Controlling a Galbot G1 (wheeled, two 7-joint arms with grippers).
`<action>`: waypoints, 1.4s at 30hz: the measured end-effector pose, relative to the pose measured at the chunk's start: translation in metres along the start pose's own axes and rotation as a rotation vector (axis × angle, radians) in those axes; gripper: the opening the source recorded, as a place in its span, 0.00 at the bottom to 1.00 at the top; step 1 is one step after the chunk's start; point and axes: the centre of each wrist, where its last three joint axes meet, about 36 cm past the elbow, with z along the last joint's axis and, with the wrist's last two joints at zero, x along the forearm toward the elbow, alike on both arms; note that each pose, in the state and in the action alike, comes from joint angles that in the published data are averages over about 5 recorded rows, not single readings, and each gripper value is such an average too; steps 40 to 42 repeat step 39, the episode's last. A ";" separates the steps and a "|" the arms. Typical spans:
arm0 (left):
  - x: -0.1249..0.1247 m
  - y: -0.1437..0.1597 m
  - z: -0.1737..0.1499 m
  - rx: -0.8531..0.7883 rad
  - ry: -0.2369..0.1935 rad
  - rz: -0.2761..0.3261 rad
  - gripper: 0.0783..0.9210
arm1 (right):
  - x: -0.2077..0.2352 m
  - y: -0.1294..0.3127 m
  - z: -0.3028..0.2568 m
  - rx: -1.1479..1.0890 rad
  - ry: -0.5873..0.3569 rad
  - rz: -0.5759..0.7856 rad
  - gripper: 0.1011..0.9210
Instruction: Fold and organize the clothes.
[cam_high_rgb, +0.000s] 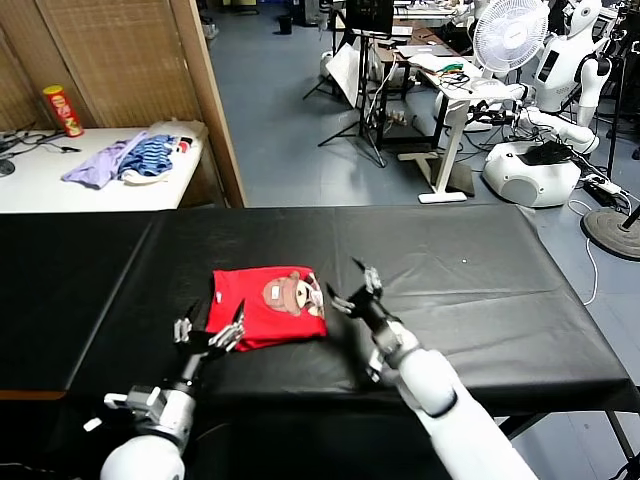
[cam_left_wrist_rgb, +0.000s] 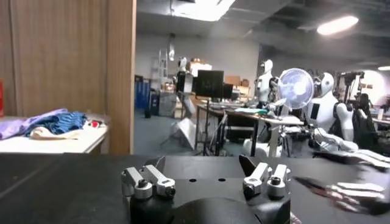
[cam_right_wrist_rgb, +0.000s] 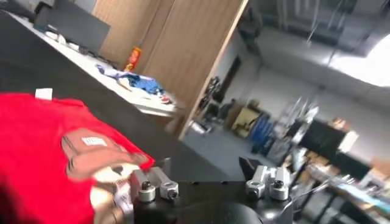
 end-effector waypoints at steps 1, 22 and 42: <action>0.002 0.000 0.000 -0.010 0.004 0.000 0.85 | 0.012 -0.001 0.000 -0.006 0.000 0.024 0.83; 0.115 0.003 0.006 -0.039 0.289 -0.153 0.85 | 0.213 0.021 -0.088 -0.500 0.427 0.401 0.85; 0.130 -0.010 -0.030 -0.048 0.398 -0.131 0.85 | 0.227 0.021 -0.111 -0.540 0.627 0.375 0.85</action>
